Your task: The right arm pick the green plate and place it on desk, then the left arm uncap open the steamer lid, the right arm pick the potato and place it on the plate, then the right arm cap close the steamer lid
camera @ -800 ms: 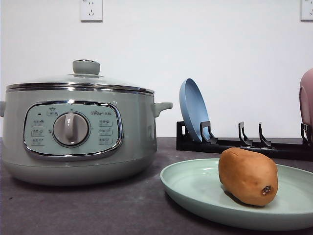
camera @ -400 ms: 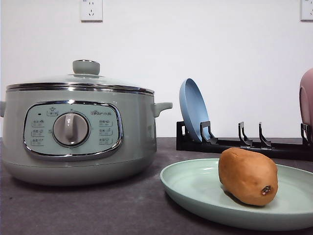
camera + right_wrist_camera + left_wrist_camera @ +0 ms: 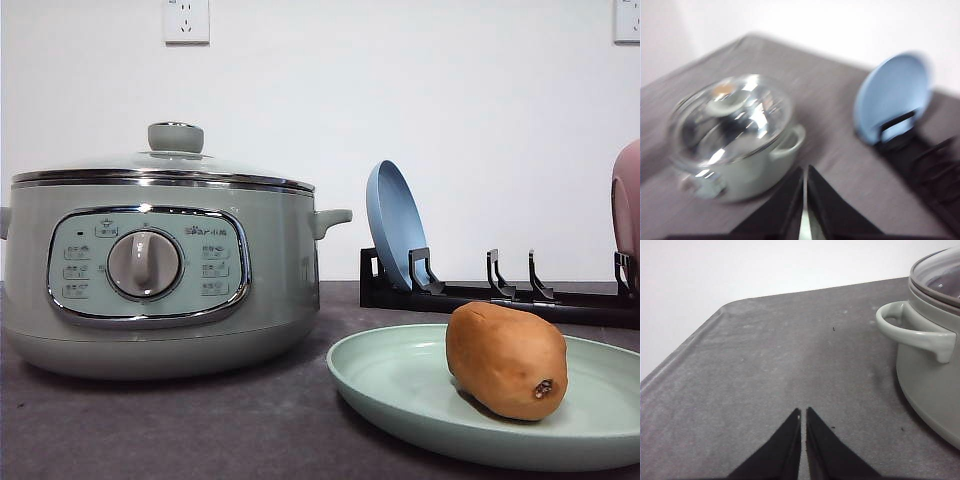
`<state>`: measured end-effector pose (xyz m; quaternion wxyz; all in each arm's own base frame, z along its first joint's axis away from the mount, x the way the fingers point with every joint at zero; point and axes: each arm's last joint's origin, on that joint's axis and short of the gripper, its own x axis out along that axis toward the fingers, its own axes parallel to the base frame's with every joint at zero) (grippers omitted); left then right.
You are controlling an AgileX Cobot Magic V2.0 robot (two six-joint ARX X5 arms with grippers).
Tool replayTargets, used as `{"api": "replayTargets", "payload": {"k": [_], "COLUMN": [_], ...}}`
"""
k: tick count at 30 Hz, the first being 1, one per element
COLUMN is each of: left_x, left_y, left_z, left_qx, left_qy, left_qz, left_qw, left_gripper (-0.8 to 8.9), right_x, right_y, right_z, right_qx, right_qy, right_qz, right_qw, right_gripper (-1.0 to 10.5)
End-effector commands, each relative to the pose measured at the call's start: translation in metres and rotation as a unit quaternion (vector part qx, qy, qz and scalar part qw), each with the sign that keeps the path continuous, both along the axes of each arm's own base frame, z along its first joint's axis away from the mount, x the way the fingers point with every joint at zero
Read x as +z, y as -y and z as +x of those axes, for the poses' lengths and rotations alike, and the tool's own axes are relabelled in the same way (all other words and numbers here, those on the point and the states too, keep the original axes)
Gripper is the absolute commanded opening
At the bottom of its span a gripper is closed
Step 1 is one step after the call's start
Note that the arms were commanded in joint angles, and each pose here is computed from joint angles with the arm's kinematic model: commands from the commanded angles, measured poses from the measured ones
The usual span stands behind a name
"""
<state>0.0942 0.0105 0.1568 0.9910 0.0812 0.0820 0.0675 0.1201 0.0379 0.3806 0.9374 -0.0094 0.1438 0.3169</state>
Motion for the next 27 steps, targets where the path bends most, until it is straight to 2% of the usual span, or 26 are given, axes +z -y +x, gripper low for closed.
{"api": "replayTargets", "payload": {"k": [1, 9, 16, 23, 27], "left_x": [-0.007, -0.007, -0.008, -0.007, -0.007], "left_y": [0.0, 0.0, 0.0, 0.0, 0.0], "left_z": [0.001, 0.001, 0.001, 0.001, 0.001], "left_qx": [0.003, 0.002, 0.002, 0.002, 0.002], "left_qy": [-0.013, -0.013, -0.013, -0.013, -0.013], "left_qz": [-0.003, -0.002, -0.002, -0.003, -0.002], "left_qw": [1.0, 1.0, 1.0, 1.0, 1.0], "left_gripper": [0.17, 0.17, 0.17, 0.17, 0.17], "right_x": [-0.016, -0.081, -0.137, -0.18, -0.198], "right_y": [0.012, 0.029, 0.033, 0.035, 0.035], "right_z": [-0.008, -0.026, -0.031, -0.031, -0.026], "right_qx": [-0.041, -0.154, -0.205, -0.239, -0.242], "right_qy": [0.057, 0.164, 0.214, 0.203, 0.174], "right_qz": [-0.003, -0.004, -0.002, 0.006, 0.014], "right_qw": [0.998, 0.974, 0.955, 0.95, 0.954], "right_gripper": [0.1, 0.1, 0.1, 0.1, 0.1]}}
